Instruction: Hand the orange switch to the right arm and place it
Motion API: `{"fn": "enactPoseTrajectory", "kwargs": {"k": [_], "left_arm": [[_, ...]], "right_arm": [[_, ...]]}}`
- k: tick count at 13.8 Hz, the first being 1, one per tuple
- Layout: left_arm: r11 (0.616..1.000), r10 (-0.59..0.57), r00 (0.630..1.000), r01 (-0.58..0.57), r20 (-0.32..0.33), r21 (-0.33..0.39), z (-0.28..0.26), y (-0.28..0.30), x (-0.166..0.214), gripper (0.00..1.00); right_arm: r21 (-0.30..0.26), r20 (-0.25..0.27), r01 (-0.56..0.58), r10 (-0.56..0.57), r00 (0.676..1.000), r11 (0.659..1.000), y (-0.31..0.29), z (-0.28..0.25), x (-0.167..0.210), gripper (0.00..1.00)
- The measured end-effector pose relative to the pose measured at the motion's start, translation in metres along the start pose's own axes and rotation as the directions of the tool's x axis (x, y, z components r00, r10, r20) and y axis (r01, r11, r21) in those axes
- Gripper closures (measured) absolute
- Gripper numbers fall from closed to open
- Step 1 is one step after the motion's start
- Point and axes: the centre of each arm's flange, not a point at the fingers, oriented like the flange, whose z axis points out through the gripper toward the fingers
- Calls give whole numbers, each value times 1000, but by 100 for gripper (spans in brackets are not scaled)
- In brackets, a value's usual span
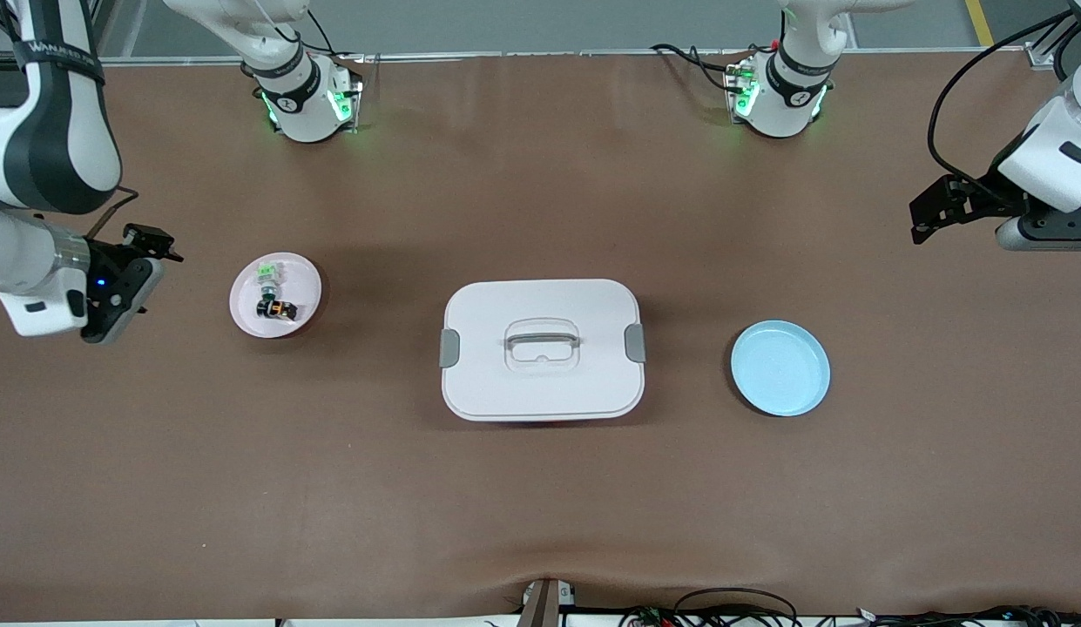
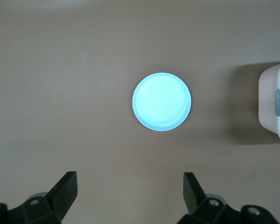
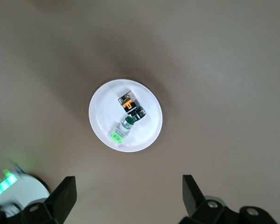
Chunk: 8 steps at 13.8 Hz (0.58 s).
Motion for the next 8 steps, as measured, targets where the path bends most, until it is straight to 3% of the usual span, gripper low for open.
{"fn": "enactPoseTrajectory", "kwargs": {"k": [2, 5, 8], "left_arm": [[1000, -1, 1000, 1, 0, 0, 0, 0, 0, 0], [1000, -3, 1000, 3, 0, 0, 0, 0, 0, 0], [1000, -3, 1000, 3, -2, 0, -1, 1, 0, 0]], "right_arm": [[-16, -7, -227, 227, 974, 974, -20, -13, 10, 0], [-42, -32, -434, 433, 901, 900, -37, -27, 25, 0], [-36, -83, -622, 618, 782, 782, -28, -60, 14, 0]]}}
